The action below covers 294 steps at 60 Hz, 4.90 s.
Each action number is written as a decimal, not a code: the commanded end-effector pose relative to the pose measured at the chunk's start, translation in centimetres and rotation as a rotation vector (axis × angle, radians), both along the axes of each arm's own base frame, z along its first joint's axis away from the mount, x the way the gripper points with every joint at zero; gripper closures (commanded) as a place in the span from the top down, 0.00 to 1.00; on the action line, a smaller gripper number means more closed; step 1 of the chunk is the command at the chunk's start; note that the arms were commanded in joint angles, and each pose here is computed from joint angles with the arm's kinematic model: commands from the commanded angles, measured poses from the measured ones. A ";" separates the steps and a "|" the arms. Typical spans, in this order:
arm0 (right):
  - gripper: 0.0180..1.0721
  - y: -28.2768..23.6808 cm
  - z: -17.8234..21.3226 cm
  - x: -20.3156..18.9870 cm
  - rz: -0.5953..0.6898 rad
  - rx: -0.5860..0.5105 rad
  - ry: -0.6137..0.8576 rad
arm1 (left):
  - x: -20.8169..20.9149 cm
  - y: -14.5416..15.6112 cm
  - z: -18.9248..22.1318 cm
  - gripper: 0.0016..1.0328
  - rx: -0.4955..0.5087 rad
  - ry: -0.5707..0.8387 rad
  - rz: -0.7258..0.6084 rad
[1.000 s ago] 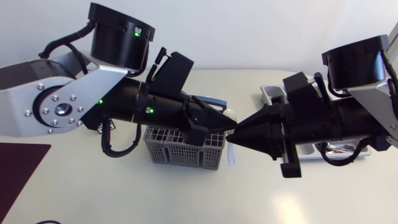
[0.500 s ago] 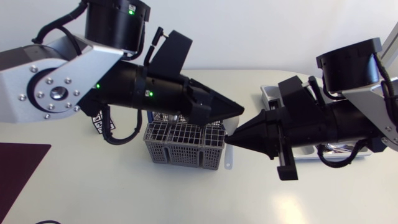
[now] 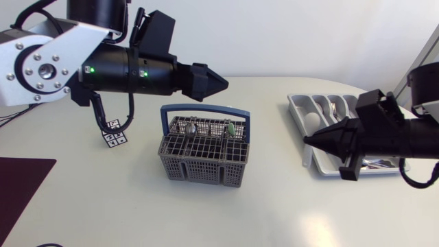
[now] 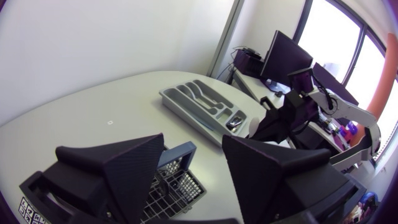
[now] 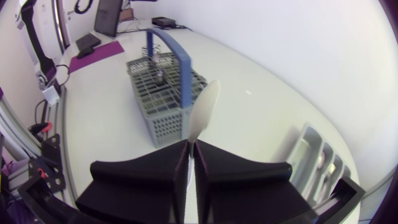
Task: Transfer all utensils from the basket to the drawer tray.
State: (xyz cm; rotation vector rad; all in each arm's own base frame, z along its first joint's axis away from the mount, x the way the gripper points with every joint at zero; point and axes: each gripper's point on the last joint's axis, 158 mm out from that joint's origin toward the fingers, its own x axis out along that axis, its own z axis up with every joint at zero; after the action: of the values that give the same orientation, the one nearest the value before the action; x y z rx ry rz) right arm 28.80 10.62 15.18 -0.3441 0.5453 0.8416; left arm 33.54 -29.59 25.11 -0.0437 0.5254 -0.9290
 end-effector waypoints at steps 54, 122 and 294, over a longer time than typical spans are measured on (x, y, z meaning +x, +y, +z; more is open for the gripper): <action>0.06 -30.0 -11.2 6.8 -0.412 -0.517 -0.187 | -0.5 1.6 -10.0 0.66 0.347 0.046 0.102; 0.84 -29.8 -7.8 3.7 -0.519 -0.532 -0.178 | -2.0 -0.5 -10.9 0.64 0.410 0.055 0.104; 0.84 -3.8 -0.7 0.1 -0.164 -0.092 -0.111 | -5.1 -1.7 1.2 0.04 -0.128 -0.023 -0.022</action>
State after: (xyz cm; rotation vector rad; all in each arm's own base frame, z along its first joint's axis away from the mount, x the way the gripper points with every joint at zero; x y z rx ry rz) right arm 28.88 5.21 12.22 -0.4694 0.5374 0.5959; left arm 28.59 -31.38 25.28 -0.0854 0.4209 -0.9517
